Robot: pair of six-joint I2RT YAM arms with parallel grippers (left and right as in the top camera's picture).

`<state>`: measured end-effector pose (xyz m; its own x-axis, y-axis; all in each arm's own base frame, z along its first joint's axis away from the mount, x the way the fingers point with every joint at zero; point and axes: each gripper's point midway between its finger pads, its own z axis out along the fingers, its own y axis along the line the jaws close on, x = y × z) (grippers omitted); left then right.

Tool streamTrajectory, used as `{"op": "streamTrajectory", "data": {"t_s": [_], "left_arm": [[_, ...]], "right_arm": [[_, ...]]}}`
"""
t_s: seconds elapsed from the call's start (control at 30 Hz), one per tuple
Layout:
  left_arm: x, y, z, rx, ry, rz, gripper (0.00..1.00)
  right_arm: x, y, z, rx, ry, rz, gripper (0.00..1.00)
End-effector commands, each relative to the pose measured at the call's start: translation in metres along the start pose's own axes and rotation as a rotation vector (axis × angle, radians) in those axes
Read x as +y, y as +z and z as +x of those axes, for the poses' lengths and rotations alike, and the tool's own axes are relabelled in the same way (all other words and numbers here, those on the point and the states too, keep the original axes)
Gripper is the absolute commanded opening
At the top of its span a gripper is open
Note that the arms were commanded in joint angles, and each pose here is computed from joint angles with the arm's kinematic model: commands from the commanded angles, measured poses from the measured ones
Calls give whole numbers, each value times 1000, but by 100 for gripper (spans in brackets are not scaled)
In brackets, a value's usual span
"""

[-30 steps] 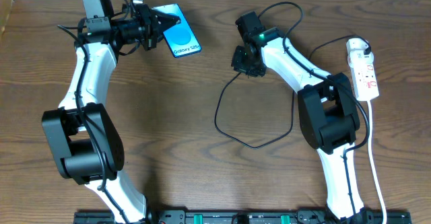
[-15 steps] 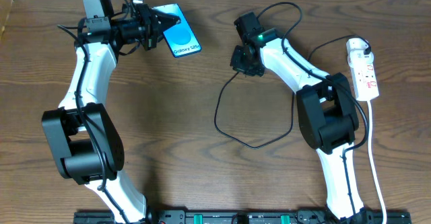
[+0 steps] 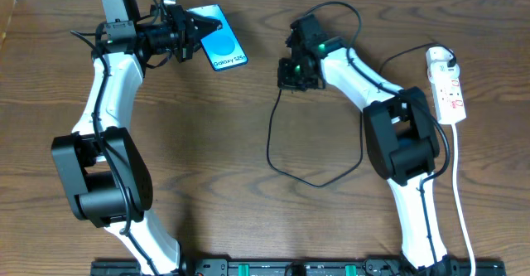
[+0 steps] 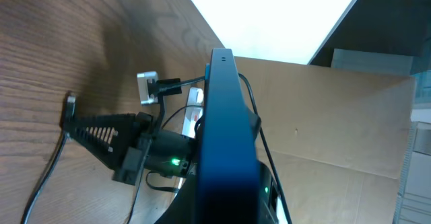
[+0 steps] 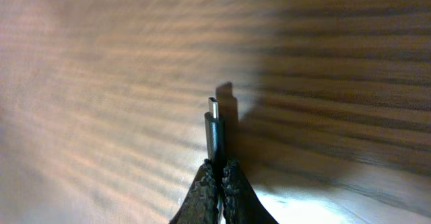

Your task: Plug charger to phone and switch on socket

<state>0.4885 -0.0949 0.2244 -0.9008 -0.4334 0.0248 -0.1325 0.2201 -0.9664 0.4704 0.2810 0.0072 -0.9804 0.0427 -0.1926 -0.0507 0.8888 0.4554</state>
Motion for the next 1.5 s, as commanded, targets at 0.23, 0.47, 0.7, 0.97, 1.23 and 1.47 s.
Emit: {"op": "streamTrajectory", "data": {"t_s": [0.23,0.47,0.7,0.97,1.23,1.47], "left_arm": [[-21,-6,5,12,61,34,7],[-21,-6,5,12,61,34,7],[-22,-6,4,10,59,38,7],[-42,-7,0,14,97,98,7],[-40,-19,-10,-19,102,101,7],[-32,-54,-33,-102,83,99,7]], "right_arm": [[48,-94,1,56,-380,-713,1],[51,-139,13,47,-450,-796,1],[66,-171,43,57,-581,-876,1],[84,-171,65,86,-653,-923,1],[42,-108,25,126,-284,-376,10],[29,-72,28,47,-106,47,64]]}}
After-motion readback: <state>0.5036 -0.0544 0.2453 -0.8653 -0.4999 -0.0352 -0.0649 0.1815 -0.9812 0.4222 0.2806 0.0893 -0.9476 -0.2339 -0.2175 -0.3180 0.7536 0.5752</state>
